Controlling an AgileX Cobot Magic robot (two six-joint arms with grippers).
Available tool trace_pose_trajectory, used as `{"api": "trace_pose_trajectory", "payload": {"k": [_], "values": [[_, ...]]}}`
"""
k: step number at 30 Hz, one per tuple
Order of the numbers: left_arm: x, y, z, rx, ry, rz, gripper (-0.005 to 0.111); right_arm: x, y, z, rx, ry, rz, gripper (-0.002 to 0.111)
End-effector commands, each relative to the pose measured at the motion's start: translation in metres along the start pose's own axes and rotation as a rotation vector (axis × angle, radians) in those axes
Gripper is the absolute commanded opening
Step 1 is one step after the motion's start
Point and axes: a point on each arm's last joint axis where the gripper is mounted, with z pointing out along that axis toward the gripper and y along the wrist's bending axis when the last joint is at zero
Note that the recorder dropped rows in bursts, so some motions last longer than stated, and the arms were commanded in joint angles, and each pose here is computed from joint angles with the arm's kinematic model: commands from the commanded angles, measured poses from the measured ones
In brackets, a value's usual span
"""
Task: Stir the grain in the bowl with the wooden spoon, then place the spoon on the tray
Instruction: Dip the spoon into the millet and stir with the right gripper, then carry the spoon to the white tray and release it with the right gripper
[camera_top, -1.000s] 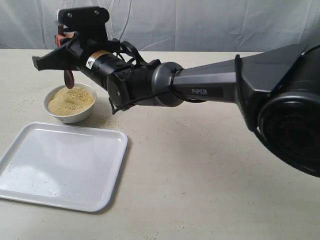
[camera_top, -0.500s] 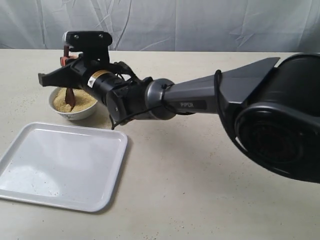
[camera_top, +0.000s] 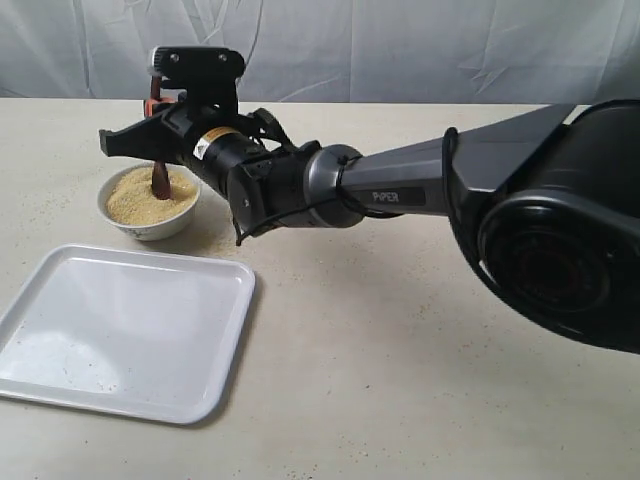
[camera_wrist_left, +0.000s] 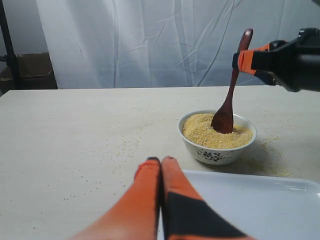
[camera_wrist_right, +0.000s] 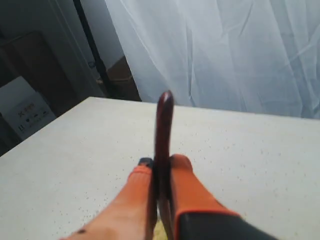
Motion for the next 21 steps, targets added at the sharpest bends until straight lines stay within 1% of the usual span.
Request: {"api": "trace_pose_trajectory", "payload": {"k": [1,3,5,9,13,15,17,18,21], "values": [[0.000,-0.001,0.000,0.012,-0.014,0.002,0.000,0.012,-0.005,0.002,0.010,0.024,0.048,0.000],[0.000,-0.001,0.000,0.012,-0.014,0.002,0.000,0.005,-0.003,0.001,0.006,0.007,0.050,0.000],[0.000,-0.001,0.000,0.012,-0.014,0.002,0.000,-0.009,0.000,-0.002,-0.002,-0.021,0.045,0.000],[0.000,-0.001,0.000,0.012,-0.014,0.002,0.000,-0.047,0.010,-0.013,-0.022,-0.106,-0.005,0.000],[0.000,-0.001,0.000,0.012,-0.014,0.002,0.000,-0.085,0.020,-0.028,-0.043,-0.155,-0.030,0.000],[0.000,-0.001,0.000,0.012,-0.014,0.002,0.000,-0.098,0.024,-0.035,-0.055,-0.122,-0.033,0.000],[0.000,-0.001,0.000,0.012,-0.014,0.002,0.000,-0.103,0.035,-0.044,-0.082,-0.023,-0.034,0.000],[0.000,-0.001,0.000,0.012,-0.014,0.002,0.000,-0.103,0.040,-0.048,-0.095,0.026,-0.038,0.000],[0.000,-0.001,0.000,0.012,-0.014,0.002,0.000,-0.096,0.053,-0.059,-0.137,0.205,-0.111,0.000]]}}
